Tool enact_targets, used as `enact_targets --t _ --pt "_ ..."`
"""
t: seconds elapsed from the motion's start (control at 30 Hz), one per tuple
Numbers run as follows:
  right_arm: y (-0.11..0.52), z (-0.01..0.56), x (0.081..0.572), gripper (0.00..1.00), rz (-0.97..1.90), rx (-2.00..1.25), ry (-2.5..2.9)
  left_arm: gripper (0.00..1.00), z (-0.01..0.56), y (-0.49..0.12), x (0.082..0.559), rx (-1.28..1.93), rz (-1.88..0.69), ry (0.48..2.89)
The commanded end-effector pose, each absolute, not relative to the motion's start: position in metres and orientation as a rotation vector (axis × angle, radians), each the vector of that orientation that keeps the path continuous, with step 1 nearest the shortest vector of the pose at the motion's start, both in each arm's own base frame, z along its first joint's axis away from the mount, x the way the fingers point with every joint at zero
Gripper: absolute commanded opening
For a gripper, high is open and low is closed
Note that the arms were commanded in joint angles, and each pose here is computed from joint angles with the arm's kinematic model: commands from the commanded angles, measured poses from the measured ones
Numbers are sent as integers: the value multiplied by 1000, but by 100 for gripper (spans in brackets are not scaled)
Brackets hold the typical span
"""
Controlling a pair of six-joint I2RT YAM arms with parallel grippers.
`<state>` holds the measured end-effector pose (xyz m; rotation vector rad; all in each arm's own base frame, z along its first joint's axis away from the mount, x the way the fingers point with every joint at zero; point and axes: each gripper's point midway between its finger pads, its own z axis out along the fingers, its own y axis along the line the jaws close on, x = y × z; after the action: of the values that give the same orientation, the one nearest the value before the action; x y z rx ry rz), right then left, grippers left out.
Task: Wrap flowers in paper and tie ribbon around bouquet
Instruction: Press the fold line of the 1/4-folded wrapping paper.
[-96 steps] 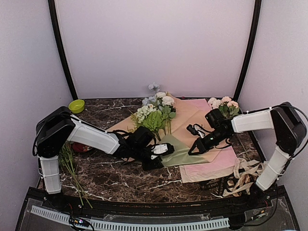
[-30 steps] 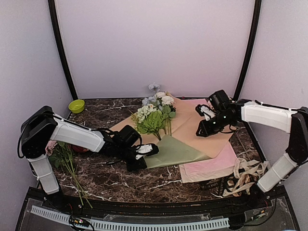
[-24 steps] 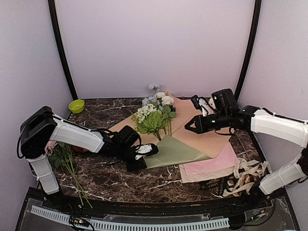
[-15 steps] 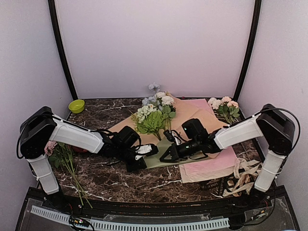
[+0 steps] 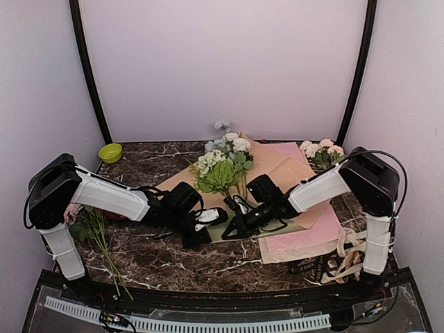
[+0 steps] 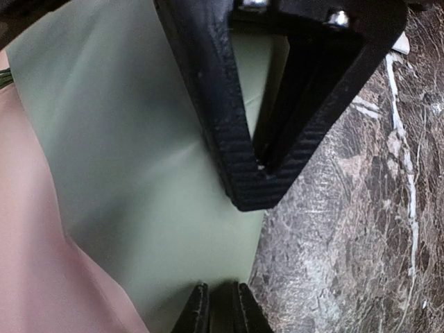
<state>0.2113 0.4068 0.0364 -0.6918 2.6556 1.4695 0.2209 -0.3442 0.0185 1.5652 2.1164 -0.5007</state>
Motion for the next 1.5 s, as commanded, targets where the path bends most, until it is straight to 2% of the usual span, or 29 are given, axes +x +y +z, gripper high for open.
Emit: enact_targets --t 0.0,0.3,0.97,1.47 --pt "389 13 217 0 1318 -640 2785 12 -8 -317 190 1665 -478 2253" --pt "344 -8 219 0 1056 -588 2936 12 -13 -314 186 1697 -473 2285" --pt "265 -10 205 0 837 -447 3047 12 -14 -309 183 1733 -459 2293" --pt "237 2 213 0 822 -356 3034 12 -14 -308 183 1737 -453 2292"
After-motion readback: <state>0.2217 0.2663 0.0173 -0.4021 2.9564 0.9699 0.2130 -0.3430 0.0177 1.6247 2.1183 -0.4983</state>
